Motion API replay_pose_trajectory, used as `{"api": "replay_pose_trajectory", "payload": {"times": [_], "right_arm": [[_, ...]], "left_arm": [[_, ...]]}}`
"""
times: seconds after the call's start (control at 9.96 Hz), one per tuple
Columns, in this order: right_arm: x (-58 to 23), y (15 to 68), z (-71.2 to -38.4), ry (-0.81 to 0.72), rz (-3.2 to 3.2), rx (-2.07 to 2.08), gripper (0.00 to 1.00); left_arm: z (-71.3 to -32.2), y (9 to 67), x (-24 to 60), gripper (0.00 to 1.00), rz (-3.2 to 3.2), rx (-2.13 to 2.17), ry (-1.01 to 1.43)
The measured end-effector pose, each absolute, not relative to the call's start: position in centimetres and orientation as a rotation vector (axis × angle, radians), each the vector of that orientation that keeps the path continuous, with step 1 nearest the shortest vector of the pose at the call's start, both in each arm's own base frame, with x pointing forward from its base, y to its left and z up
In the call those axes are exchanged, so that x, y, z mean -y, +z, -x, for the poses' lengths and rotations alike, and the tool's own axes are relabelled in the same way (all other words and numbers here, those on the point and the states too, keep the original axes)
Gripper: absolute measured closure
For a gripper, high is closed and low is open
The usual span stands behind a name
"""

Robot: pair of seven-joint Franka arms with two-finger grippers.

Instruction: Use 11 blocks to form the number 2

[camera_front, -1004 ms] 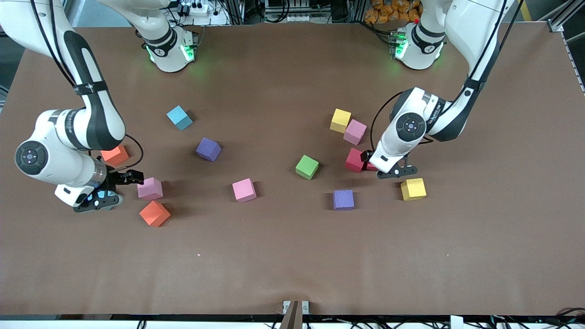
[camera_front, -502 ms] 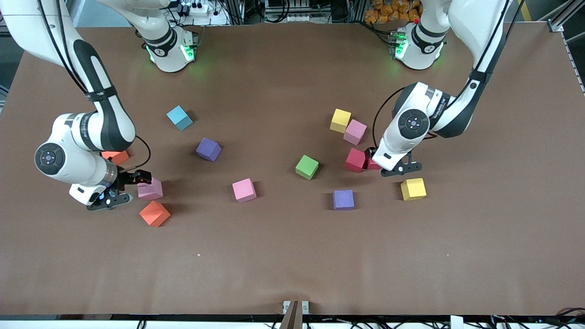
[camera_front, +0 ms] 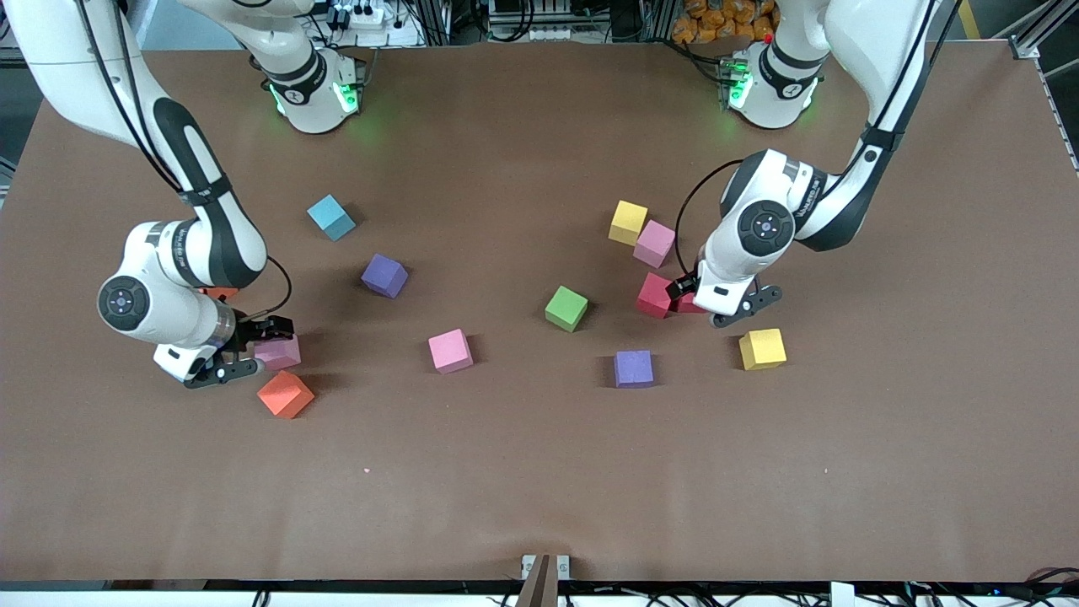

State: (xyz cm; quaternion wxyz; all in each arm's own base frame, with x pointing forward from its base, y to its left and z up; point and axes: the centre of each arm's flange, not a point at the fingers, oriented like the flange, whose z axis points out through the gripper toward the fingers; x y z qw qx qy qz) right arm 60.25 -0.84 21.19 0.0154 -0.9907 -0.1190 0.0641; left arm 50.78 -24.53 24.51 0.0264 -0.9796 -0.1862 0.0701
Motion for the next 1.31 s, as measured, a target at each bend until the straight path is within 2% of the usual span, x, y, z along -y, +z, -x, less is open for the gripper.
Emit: {"api": "replay_pose_trajectory", "payload": {"times": [0.4, 0.8, 0.9, 1.0, 1.31], "right_arm": [[0.8, 20.3, -60.9, 0.107, 3.092, 0.371, 0.0], [0.7, 18.4, -60.7, 0.121, 3.087, 0.373, 0.03], [0.6, 18.4, -60.7, 0.121, 3.087, 0.374, 0.11], [0.6, 18.5, -60.7, 0.12, 3.087, 0.375, 0.26], [0.6, 19.2, -61.2, 0.097, 3.089, 0.377, 0.38]], "left_arm": [[-52.2, 21.9, 25.0, 0.0, 3.046, 0.377, 0.156], [-52.2, 20.6, 25.2, 0.0, 3.048, 0.361, 0.179], [-51.9, 20.2, 25.1, 0.0, 3.044, 0.342, 0.193], [-51.4, 19.7, 24.9, 0.0, 3.041, 0.314, 0.211], [-50.8, 19.5, 25.1, 0.0, 3.037, 0.282, 0.231]]}}
